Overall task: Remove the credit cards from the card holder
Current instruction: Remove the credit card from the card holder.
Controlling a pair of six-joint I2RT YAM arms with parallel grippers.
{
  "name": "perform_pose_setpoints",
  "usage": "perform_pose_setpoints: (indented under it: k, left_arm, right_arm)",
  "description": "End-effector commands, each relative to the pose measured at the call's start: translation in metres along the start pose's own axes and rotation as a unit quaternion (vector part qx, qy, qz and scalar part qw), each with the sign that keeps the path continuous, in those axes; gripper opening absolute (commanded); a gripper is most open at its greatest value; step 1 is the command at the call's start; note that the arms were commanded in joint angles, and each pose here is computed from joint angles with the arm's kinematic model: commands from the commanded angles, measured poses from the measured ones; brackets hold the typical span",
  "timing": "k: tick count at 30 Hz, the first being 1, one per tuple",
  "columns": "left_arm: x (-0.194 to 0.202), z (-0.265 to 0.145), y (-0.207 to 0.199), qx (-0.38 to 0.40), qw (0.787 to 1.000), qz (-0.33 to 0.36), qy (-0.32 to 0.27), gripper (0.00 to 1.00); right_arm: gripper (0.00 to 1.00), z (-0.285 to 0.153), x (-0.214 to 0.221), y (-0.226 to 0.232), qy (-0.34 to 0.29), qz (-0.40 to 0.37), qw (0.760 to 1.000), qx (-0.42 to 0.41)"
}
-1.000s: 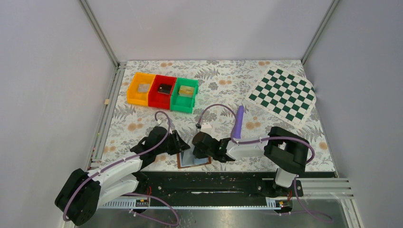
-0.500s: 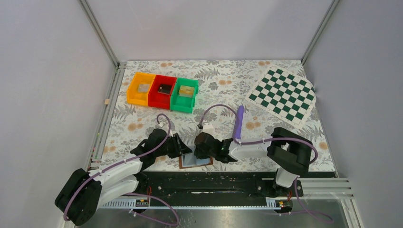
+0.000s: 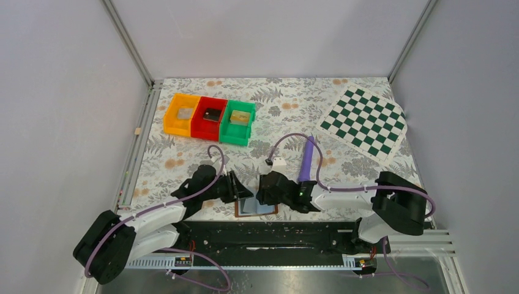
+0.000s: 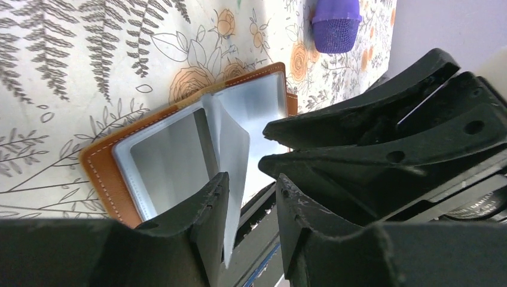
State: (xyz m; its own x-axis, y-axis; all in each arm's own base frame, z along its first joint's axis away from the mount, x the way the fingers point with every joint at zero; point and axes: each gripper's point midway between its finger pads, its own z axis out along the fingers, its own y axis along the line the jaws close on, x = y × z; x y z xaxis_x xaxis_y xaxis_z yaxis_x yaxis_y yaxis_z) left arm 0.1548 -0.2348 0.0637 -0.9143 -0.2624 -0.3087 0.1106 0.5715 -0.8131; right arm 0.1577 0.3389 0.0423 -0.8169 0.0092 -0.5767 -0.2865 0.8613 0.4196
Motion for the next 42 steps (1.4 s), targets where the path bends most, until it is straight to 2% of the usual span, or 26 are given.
perform_pose_setpoints:
  k: [1, 8, 13, 23, 29, 34, 39, 42]
  left_arm:
    - [-0.004, 0.005, -0.03, 0.061, 0.998, 0.015, 0.008, 0.35]
    - [0.004, 0.011, -0.047, 0.082, 0.996, 0.029, 0.022, 0.34]
    - [0.005, 0.022, -0.054, 0.077, 0.996, 0.04, 0.03, 0.34]
    - [0.009, 0.047, -0.038, 0.047, 0.997, 0.034, 0.053, 0.33]
    - [-0.004, 0.044, -0.053, 0.052, 0.997, 0.039, 0.034, 0.33]
    - [-0.025, 0.028, -0.049, -0.013, 0.999, 0.048, -0.005, 0.33]
    - [-0.042, 0.003, -0.017, -0.118, 0.991, 0.043, -0.049, 0.33]
    - [-0.038, -0.009, 0.003, -0.157, 0.986, 0.026, -0.056, 0.31]
  right_arm:
    - [0.43, -0.011, -0.016, -0.01, -0.037, 0.006, 0.999, 0.013]
    - [0.42, -0.041, -0.035, -0.024, -0.097, 0.013, 0.995, 0.008]
    - [0.4, -0.059, -0.044, -0.013, -0.123, 0.017, 0.991, -0.045]
    - [0.31, -0.066, -0.025, 0.04, -0.077, -0.004, 0.98, -0.186]
    - [0.28, -0.06, -0.013, 0.062, -0.053, -0.003, 0.976, -0.211]
    - [0.27, -0.046, -0.004, 0.061, -0.038, 0.003, 0.979, -0.2]
    - [0.28, -0.022, 0.003, 0.062, -0.015, 0.0, 0.985, -0.17]
    - [0.3, -0.009, 0.004, 0.059, -0.005, 0.006, 0.989, -0.15]
